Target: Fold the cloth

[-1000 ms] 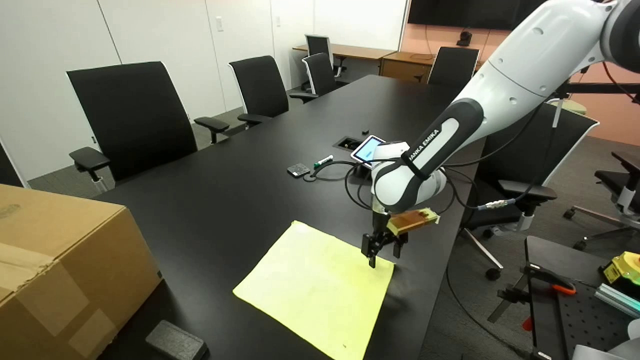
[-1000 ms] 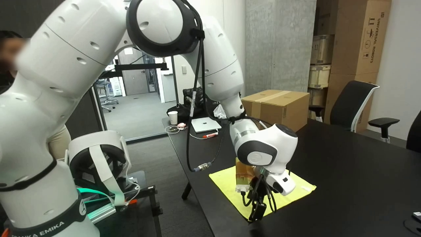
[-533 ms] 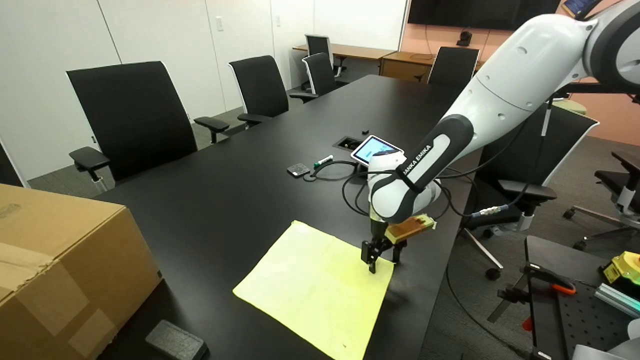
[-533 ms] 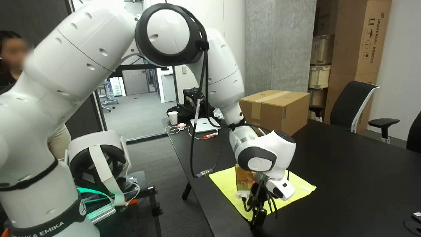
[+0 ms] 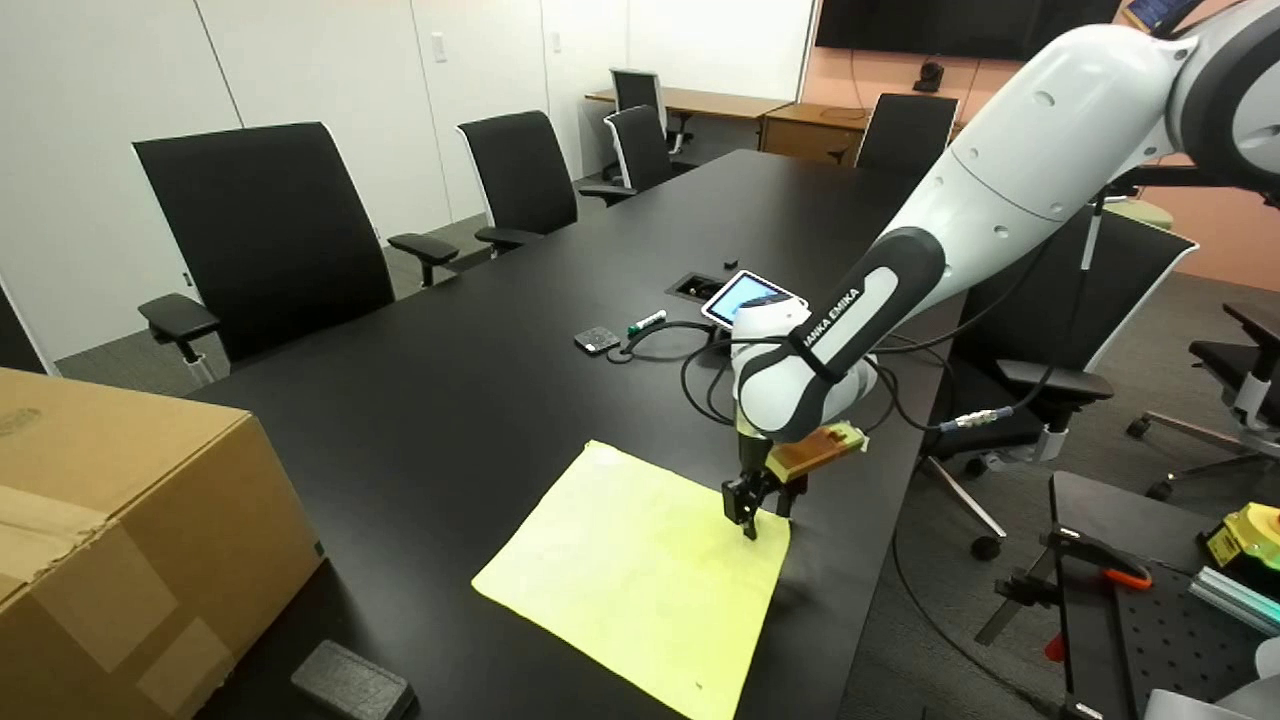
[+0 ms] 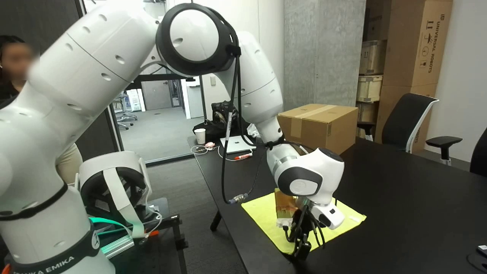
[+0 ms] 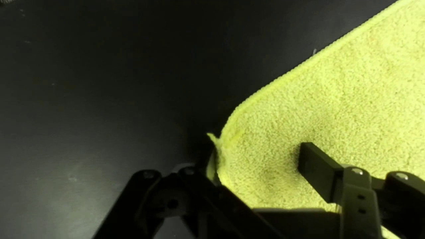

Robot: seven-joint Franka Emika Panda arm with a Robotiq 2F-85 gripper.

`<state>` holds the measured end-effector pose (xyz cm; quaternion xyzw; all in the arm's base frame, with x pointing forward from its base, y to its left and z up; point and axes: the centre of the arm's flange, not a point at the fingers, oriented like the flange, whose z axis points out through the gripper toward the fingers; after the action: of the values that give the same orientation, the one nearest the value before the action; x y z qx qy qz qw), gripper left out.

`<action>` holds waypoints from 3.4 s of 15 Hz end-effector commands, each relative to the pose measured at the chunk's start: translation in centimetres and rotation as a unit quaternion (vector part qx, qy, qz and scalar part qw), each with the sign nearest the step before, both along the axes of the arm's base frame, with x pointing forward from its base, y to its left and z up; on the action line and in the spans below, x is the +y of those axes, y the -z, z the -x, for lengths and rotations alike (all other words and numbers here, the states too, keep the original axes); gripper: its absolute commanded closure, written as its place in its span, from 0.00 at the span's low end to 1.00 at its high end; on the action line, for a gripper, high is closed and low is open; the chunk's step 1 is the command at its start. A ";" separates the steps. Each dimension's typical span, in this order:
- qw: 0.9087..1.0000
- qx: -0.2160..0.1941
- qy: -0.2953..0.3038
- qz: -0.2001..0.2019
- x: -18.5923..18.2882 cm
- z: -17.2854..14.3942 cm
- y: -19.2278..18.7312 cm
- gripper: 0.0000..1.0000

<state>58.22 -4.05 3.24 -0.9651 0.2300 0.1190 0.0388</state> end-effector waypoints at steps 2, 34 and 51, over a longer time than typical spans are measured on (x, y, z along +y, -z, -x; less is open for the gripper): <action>1.000 0.018 0.001 0.000 -0.2 -0.9 0.1 0.53; 0.991 -0.028 -0.120 0.043 -0.3 -9.6 -10.8 0.91; 0.976 -0.078 -0.181 0.098 6.3 -24.1 -13.2 0.93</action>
<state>76.87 1.30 17.57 -0.9973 0.0437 0.0433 -0.0412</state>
